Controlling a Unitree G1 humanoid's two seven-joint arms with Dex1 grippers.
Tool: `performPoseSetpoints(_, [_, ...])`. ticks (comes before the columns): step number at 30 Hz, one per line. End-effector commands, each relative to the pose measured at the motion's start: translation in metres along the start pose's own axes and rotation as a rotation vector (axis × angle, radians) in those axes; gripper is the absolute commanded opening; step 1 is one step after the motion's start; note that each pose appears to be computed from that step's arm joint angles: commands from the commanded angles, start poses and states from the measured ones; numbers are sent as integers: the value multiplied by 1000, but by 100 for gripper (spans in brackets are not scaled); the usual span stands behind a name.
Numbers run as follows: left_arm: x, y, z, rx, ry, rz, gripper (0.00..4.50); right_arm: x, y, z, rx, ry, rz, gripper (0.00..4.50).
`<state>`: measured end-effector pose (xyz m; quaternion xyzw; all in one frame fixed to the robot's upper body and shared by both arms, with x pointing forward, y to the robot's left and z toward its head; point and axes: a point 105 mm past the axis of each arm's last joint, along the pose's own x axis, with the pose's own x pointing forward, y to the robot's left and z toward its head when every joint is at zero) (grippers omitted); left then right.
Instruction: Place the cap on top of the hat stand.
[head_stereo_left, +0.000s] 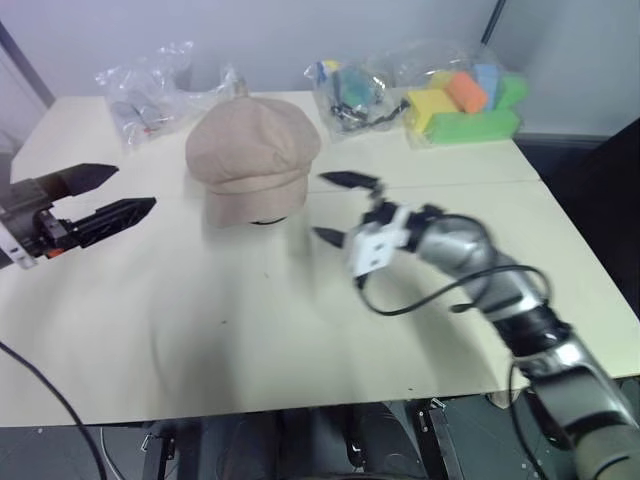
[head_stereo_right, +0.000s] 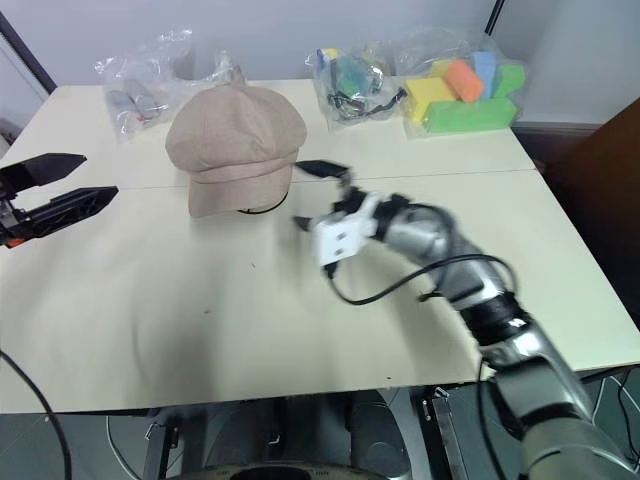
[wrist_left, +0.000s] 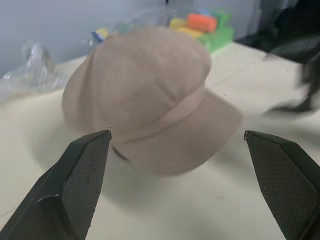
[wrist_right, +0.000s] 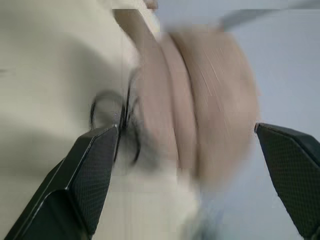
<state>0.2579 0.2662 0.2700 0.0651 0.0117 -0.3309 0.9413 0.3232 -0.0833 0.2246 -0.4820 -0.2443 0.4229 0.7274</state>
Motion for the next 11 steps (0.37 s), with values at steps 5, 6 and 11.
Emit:
performPoseSetpoints(5, [-17, 11, 9, 89, 24, 12, 450, -91, -52, -1, 835, 15, 222, 448])
performPoseSetpoints(6, [-19, 13, 10, 95, 27, 14, 450, -101, -58, -2, 910, 13, 235, 448])
performPoseSetpoints(11, [-22, 18, 17, 132, 22, 16, 450, -112, -78, -6, 1050, -16, 215, 448])
